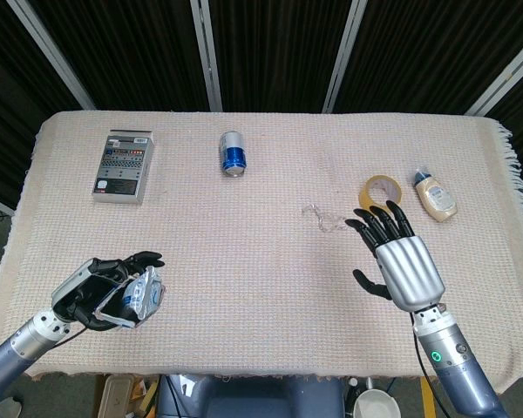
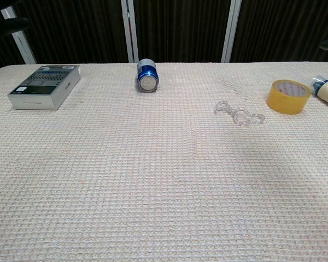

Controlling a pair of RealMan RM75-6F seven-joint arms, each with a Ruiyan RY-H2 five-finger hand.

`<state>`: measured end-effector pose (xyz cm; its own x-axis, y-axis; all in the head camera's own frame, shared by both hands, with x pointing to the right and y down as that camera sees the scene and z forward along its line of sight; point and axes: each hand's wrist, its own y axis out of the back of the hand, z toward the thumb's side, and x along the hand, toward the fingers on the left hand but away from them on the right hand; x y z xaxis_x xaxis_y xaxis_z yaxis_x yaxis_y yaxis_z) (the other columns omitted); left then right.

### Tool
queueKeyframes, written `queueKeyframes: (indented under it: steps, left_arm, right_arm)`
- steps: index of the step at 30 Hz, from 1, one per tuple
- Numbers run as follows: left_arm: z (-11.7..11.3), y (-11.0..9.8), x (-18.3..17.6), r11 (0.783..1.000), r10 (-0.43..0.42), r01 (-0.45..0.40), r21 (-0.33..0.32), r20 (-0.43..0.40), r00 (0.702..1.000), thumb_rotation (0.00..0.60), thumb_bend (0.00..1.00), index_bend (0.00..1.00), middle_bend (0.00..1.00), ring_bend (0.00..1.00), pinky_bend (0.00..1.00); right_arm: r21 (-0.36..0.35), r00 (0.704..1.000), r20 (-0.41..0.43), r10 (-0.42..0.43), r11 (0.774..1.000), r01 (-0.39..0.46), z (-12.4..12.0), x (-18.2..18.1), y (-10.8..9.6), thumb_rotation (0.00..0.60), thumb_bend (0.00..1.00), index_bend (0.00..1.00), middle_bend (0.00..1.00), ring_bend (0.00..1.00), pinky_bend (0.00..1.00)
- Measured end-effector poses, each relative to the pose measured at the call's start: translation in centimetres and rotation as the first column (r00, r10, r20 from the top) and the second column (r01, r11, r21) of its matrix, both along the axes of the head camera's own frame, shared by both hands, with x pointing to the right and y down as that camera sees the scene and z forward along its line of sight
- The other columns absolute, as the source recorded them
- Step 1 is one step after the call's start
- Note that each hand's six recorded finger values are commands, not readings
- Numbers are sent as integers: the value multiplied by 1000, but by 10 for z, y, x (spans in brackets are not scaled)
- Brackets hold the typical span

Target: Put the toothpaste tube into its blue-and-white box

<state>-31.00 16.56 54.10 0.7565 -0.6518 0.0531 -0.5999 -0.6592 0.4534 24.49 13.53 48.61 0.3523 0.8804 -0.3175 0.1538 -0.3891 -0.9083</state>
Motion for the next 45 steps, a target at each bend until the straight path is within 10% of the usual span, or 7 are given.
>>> queueKeyframes:
  steps: [9, 16, 28, 34, 41, 45]
  left_arm:
    - [1, 1, 2, 1000, 6, -6, -1, 9, 1000, 600, 229, 448, 348, 95, 128]
    - [3, -3, 1, 1000, -27, 27, 11, 41, 999, 600, 390, 626, 603, 201, 139]
    - [14, -8, -3, 986, -119, 68, 153, 349, 930, 600, 359, 564, 531, 190, 144]
    - [32, -4, -4, 966, -116, -61, 253, 626, 771, 600, 337, 534, 487, 154, 144]
    - [72, 2, -6, 930, -113, -262, 258, 878, 465, 600, 335, 525, 465, 129, 144]
    - [103, 11, 7, 945, -52, -277, 175, 915, 400, 600, 328, 525, 459, 124, 144]
  right_arm:
    - [2, 1000, 2, 4, 1000, -4, -2, 2, 1, 600, 271, 223, 165, 117, 0]
    - [0, 1000, 6, 5, 1000, -5, -3, 3, 1, 600, 272, 226, 165, 117, 0]
    - [-20, 1000, 1, 16, 1000, -16, 3, 8, 2, 600, 272, 227, 165, 117, 0]
    - [-45, 1000, -3, 21, 999, -21, 10, 10, 5, 600, 271, 229, 165, 117, 0]
    - [-59, 1000, -6, 31, 998, -31, 18, 17, 5, 600, 272, 235, 165, 117, 0]
    - [-58, 999, -7, 38, 998, -38, 18, 21, 4, 600, 271, 243, 165, 117, 0]
